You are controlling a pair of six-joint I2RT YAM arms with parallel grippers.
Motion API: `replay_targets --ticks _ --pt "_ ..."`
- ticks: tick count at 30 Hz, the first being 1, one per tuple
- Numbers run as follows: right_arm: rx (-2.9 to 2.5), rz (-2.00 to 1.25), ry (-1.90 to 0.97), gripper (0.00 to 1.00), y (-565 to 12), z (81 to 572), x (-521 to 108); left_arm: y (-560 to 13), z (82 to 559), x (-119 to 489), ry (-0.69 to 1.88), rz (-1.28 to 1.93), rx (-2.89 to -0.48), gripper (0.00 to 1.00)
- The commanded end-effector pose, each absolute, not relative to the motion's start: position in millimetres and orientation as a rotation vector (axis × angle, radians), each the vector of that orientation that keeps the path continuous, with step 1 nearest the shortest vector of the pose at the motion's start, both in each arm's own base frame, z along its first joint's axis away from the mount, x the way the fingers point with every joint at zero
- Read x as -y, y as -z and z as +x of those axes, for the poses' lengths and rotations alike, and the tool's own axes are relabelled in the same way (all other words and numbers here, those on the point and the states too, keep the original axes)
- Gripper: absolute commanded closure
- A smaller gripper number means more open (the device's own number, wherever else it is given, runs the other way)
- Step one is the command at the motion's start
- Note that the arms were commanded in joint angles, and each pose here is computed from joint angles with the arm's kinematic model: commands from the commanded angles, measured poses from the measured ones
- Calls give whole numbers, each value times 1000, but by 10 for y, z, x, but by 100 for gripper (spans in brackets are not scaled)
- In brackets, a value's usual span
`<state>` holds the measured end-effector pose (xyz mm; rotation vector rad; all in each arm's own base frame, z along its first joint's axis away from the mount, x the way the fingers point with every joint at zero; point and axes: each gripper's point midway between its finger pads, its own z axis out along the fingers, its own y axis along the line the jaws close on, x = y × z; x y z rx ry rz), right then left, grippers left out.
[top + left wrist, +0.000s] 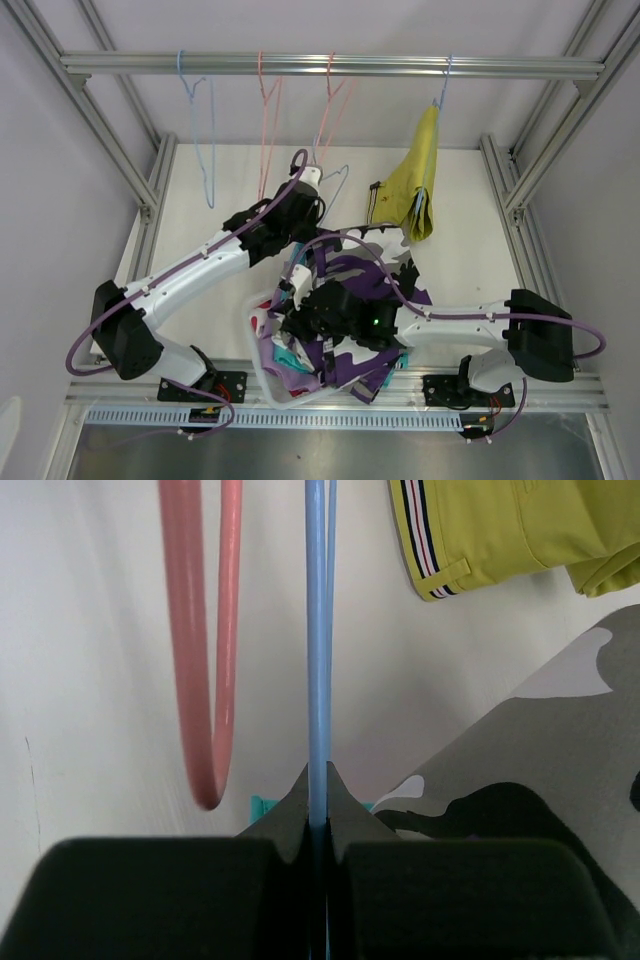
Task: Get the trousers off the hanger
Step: Place the trousers in the bin.
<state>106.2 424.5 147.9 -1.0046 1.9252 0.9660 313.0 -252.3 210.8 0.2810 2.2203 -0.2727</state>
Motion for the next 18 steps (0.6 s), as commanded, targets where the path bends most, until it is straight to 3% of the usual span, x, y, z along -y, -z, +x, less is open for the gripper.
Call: replay_targets --ticks 1,2,6,9,12,18 --pt "-2010 -1028 -987 100 -1113 800 -4215 -2486 3136 2588 379 236 -2144 100" --pt "-2028 -1020 -976 97 -1057 789 -4190 -2494 3134 2592 383 239 -2142 100" --pt "-2031 -1031 -935 57 -1105 747 -4188 -2493 3127 2601 390 241 -2144 100" --pt "-2002 -1031 -902 40 -1345 727 -4164 -2499 3124 2609 395 243 -2143 99" --pt "-1954 -1008 -901 34 -1706 695 -4136 -2504 3118 2614 401 246 -2143 100" --pt "-1863 -915 -930 30 -2409 701 -3902 -2551 3105 2597 406 243 -2132 100"
